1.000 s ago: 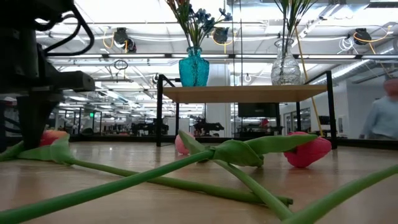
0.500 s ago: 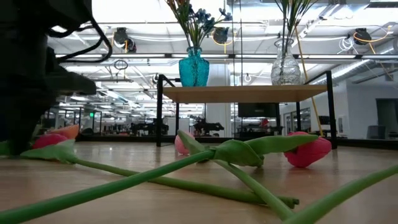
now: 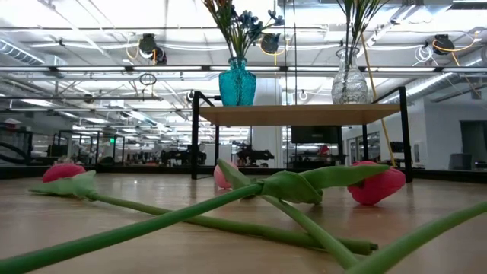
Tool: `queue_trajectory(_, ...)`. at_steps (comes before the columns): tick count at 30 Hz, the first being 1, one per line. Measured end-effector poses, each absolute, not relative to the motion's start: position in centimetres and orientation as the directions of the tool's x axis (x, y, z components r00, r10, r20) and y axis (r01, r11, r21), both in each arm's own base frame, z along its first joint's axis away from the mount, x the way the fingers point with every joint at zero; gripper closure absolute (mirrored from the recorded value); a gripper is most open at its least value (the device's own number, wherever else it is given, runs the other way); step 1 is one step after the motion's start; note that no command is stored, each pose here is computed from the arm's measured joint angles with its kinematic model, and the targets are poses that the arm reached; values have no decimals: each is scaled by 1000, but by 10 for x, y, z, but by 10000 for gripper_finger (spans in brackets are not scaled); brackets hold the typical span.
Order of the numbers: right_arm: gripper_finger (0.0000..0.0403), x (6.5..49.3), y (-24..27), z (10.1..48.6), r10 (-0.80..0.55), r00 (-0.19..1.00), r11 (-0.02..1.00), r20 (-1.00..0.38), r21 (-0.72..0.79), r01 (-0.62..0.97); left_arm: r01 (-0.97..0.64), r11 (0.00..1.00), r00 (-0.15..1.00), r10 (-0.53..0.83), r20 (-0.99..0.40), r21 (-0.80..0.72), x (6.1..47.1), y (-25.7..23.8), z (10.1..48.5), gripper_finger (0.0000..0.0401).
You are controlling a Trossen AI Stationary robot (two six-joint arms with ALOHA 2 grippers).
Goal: Pick and place flowers into a vace then onto a shelf
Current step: Put the orange tulip into the blue vase on the shelf
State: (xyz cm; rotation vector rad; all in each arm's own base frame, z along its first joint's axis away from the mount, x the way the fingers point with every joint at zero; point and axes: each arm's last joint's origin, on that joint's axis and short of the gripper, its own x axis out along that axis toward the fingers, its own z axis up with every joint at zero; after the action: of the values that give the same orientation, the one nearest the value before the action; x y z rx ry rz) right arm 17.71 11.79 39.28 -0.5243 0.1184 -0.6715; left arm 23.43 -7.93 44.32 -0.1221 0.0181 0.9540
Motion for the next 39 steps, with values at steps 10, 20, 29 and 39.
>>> queue_trajectory(10,174,177,117,393,-623,780,666,61,-480,570,-658,725,735,559,384,202,269,-32,515,394)
queue_trajectory(20,174,177,117,393,-623,780,701,62,-398,592,-658,730,748,606,269,184,324,30,473,394)
queue_trajectory(29,174,177,118,393,-624,779,702,61,-394,593,-679,719,733,652,194,150,342,56,452,394)
queue_trajectory(39,174,177,118,393,-624,779,700,61,-400,592,-692,716,722,687,86,86,341,61,441,377)
